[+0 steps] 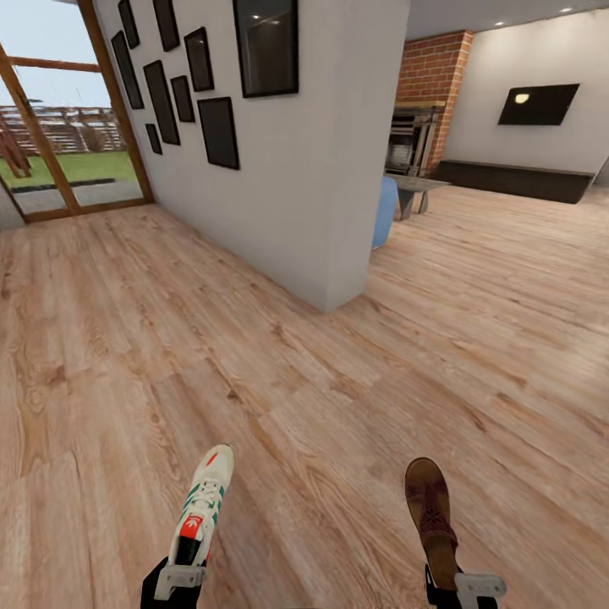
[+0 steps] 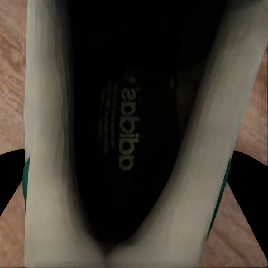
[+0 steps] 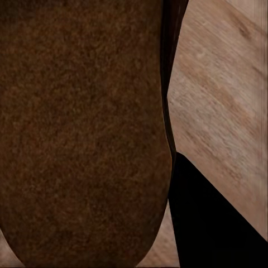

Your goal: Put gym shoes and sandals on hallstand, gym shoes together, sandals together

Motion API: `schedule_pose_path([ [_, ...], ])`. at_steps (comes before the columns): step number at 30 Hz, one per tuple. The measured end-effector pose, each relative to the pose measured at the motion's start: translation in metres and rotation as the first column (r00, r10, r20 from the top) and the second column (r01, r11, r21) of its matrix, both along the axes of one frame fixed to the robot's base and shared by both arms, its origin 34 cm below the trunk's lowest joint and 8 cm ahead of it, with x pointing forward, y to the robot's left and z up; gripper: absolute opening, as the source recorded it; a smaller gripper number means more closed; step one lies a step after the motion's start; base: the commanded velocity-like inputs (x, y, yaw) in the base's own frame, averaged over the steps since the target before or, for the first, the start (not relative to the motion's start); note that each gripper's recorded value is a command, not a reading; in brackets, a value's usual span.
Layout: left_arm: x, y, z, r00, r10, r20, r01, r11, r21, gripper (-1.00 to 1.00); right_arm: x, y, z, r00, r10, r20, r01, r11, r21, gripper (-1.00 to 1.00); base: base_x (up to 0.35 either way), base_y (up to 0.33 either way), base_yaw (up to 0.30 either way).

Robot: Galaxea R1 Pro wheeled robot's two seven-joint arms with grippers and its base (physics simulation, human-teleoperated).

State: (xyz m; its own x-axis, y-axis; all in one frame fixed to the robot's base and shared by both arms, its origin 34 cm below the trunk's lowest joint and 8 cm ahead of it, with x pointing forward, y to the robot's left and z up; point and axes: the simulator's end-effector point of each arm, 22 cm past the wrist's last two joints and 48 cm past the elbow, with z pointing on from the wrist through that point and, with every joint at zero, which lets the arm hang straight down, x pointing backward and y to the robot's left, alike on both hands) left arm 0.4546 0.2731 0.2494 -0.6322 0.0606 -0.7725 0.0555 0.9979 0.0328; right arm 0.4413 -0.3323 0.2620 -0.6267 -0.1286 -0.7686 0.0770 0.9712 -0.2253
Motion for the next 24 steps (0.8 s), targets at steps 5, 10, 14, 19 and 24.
schedule_pose_path([
  [5, 0.001, 0.0, 0.001, 1.0, 0.001, 0.004, -0.001, 1.0, 0.0, -1.0, 0.001, 0.0, 0.001, 1.0, 0.0, 0.002, 0.0, 1.0, 0.0, -1.0, 0.0, 0.0, -0.291],
  [10, 0.002, 0.0, 0.002, 1.0, 0.001, 0.007, -0.001, 1.0, 0.0, -1.0, 0.002, 0.0, 0.002, 1.0, 0.0, 0.005, 0.0, 1.0, 0.0, -1.0, 0.0, 0.0, -0.291],
  [14, 0.005, 0.0, 0.012, 1.0, 0.001, 0.009, -0.001, 1.0, -0.001, -1.0, 0.005, 0.0, 0.012, 1.0, 0.0, 0.008, 0.0, 1.0, 0.0, -1.0, 0.0, 0.0, -0.291],
  [19, 0.006, -0.001, 0.015, 1.0, 0.0, 0.012, 0.0, 1.0, -0.002, -1.0, 0.006, 0.0, 0.015, 1.0, 0.0, 0.01, 0.0, 1.0, 0.0, -1.0, 0.0, 0.0, -0.291],
  [24, 0.007, -0.001, 0.017, 1.0, 0.0, 0.017, 0.0, 1.0, -0.002, -1.0, 0.007, 0.0, 0.016, 1.0, 0.0, 0.013, 0.0, 1.0, 0.0, -1.0, 0.0, 0.0, -0.291],
])
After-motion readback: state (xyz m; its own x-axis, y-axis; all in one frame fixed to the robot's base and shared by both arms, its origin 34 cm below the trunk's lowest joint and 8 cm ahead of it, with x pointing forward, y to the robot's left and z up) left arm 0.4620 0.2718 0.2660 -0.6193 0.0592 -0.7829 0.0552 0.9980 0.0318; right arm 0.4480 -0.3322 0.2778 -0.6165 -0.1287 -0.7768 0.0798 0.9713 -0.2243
